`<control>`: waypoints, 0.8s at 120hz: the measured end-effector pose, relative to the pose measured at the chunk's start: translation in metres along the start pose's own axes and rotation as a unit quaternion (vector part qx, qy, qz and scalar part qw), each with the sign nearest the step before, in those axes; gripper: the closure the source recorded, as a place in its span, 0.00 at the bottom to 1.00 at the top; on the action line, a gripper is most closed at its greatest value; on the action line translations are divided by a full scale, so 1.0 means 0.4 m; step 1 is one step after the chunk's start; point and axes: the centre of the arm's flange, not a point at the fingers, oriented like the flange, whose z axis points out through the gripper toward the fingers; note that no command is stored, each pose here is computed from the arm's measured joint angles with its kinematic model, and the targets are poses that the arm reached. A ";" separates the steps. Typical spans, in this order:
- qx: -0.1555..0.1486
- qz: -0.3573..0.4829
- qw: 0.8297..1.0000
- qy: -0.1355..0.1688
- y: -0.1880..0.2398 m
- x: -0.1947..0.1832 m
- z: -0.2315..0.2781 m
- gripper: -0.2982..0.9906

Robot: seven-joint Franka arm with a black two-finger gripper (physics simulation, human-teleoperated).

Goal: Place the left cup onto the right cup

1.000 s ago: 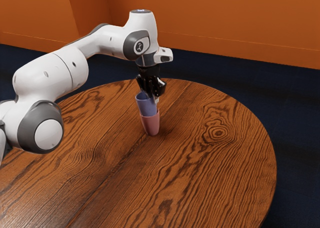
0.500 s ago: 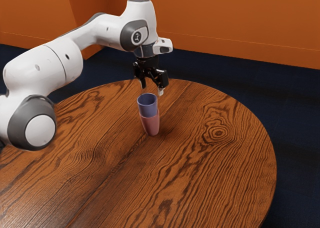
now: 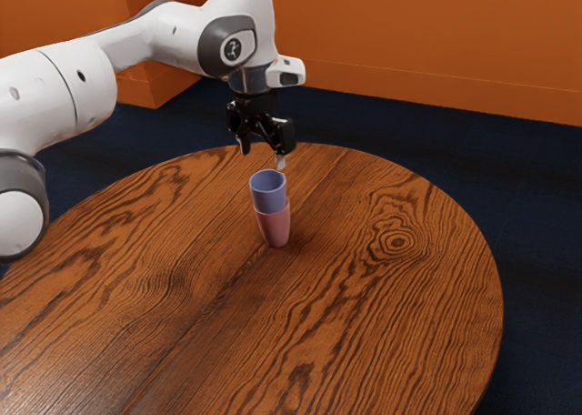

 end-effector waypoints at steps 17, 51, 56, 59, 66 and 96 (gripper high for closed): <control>0.005 0.005 1.000 0.000 0.035 -0.064 -0.051 0.23; 0.004 0.003 1.000 0.001 0.071 -0.163 -0.118 0.23; 0.003 0.001 1.000 0.000 0.070 -0.177 -0.121 0.23; 0.003 -0.001 1.000 0.000 0.070 -0.185 -0.125 0.23; 0.003 -0.002 1.000 -0.001 0.074 -0.203 -0.133 0.23; 0.005 -0.012 1.000 -0.003 0.062 -0.257 -0.163 0.23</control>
